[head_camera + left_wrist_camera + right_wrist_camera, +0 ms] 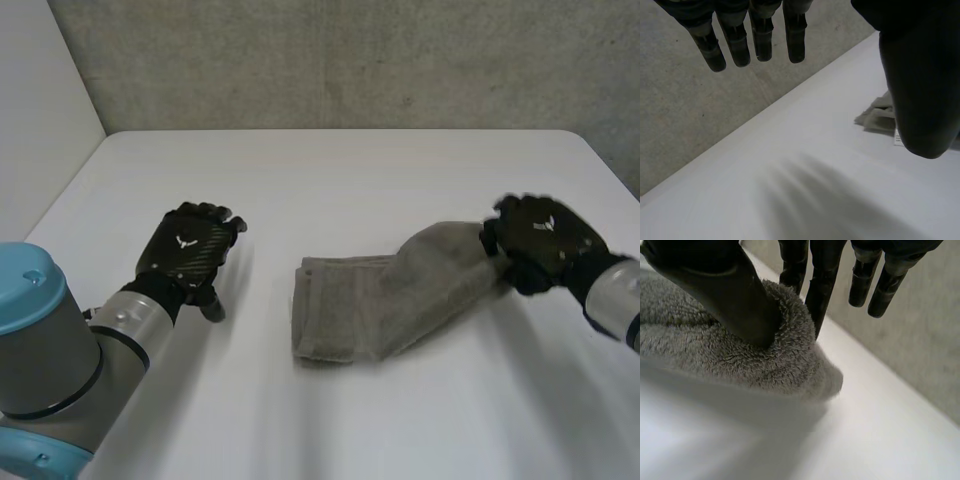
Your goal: Fold the towel.
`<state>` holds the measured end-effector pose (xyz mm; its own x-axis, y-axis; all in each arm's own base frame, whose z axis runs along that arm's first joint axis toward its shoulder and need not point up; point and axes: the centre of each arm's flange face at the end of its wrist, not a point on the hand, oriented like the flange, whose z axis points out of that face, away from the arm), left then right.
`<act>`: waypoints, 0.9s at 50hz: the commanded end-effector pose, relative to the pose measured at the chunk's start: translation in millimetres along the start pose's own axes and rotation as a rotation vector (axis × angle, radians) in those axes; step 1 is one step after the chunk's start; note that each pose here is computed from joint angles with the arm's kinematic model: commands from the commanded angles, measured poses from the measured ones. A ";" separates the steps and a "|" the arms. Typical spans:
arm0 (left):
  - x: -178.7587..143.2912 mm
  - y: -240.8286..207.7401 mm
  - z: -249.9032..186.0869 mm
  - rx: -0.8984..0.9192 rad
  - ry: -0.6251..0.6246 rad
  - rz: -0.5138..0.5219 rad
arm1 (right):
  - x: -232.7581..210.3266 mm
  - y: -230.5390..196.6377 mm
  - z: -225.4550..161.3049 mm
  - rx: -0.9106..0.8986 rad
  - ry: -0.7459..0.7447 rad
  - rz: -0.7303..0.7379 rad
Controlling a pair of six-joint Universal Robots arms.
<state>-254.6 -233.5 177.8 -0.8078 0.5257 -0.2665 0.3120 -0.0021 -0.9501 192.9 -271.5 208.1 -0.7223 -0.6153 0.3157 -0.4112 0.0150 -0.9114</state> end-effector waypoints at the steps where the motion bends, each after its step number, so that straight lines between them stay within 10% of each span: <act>1: -7.8 -4.9 5.0 0.017 -0.023 0.002 | -56.1 -59.5 10.9 0.177 -0.151 -0.083; 17: -12.0 -15.8 6.2 0.054 -0.035 -0.084 | -207.6 -22.5 30.2 0.094 -0.525 -0.138; 45: 28.2 -52.8 24.1 0.174 0.093 -0.164 | -101.5 -53.6 -3.9 0.100 -0.193 0.094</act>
<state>-289.8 -244.3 218.7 -0.8132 0.5691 -0.1216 0.1037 -0.0640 -0.9926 298.6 -195.2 218.0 -0.5609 -0.7845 0.2647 -0.3485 -0.0663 -0.9350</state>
